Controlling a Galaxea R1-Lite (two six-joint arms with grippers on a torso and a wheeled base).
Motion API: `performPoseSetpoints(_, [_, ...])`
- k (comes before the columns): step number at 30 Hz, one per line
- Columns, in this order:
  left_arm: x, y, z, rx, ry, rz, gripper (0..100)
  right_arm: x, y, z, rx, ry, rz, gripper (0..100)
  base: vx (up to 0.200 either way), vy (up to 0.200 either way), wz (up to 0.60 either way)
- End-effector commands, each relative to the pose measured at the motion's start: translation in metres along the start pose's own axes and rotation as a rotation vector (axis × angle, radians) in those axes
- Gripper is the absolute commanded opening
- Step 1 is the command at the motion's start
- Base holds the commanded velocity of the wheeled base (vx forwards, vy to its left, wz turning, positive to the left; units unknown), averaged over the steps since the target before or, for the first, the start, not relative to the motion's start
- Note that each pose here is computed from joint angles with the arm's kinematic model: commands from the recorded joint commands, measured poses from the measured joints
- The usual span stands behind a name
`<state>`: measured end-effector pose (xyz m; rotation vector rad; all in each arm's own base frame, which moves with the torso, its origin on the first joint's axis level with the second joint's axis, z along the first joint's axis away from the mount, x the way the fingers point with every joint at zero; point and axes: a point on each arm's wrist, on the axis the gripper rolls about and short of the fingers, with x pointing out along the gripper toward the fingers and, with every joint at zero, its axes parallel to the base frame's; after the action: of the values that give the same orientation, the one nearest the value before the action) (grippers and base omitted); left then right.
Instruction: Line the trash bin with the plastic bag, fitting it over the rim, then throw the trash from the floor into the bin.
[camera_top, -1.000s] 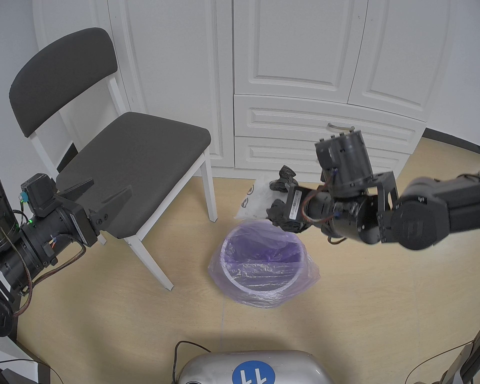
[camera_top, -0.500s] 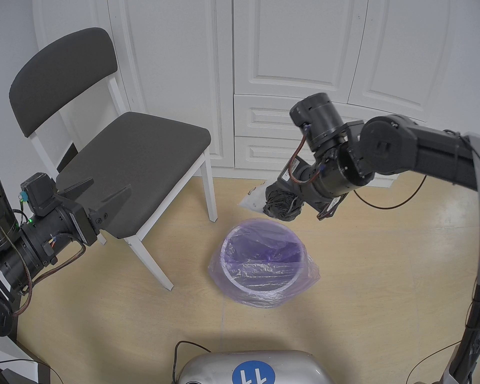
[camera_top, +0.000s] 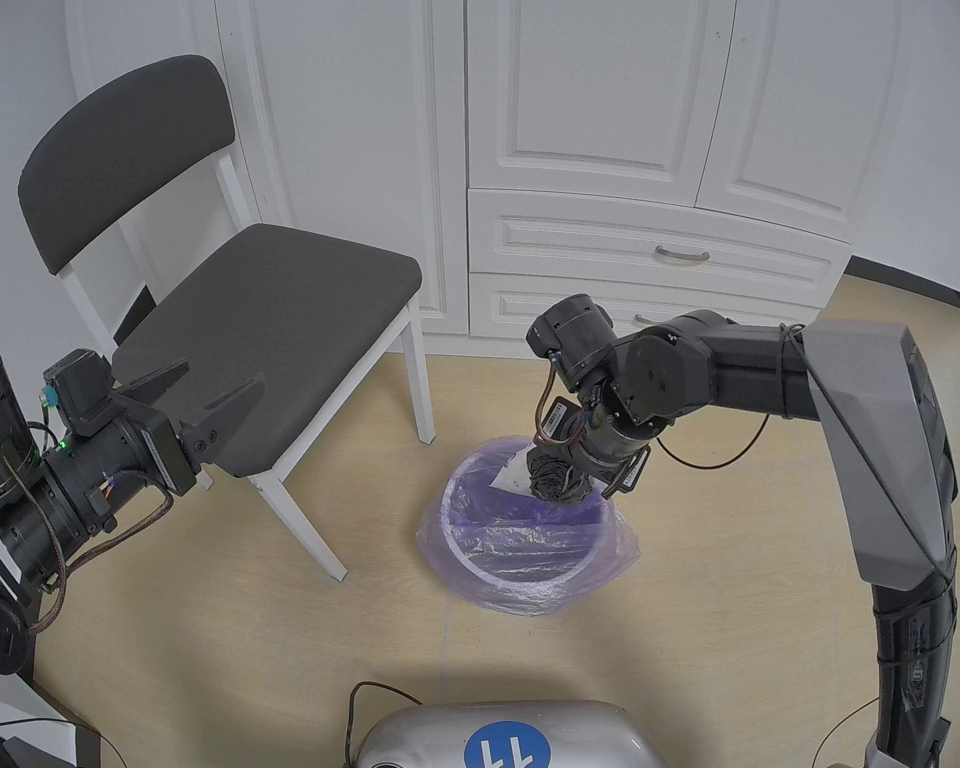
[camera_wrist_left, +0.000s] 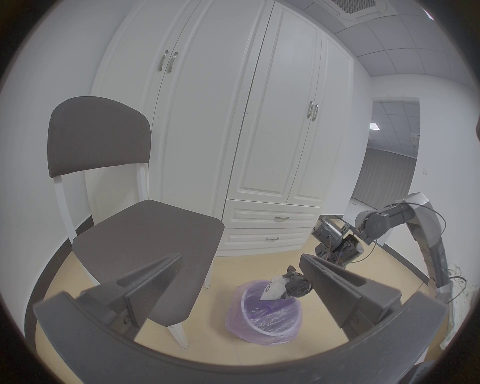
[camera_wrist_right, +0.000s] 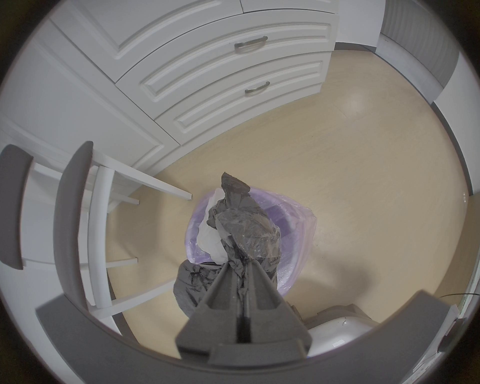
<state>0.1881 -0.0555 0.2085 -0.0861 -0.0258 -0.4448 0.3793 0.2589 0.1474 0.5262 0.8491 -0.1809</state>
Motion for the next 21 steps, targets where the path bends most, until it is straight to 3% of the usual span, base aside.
performPoseSetpoints(1, [0.0, 0.0, -0.003, -0.002, 0.009, -0.001, 100, 0.014, -0.002, -0.006, -0.01, 0.013, -0.022, 0, 0.0, 0.0, 0.0])
performPoseSetpoints(14, [-0.001, 0.0, -0.003, -0.002, 0.009, -0.001, 100, 0.013, 0.001, -0.014, -0.032, 0.03, -0.026, 0, 0.0, 0.0, 0.0])
performPoseSetpoints(21, [-0.003, -0.001, -0.001, 0.0, -0.001, -0.003, 100, -0.021, -0.001, -0.039, -0.181, 0.161, -0.048, 0, 0.0, 0.0, 0.0])
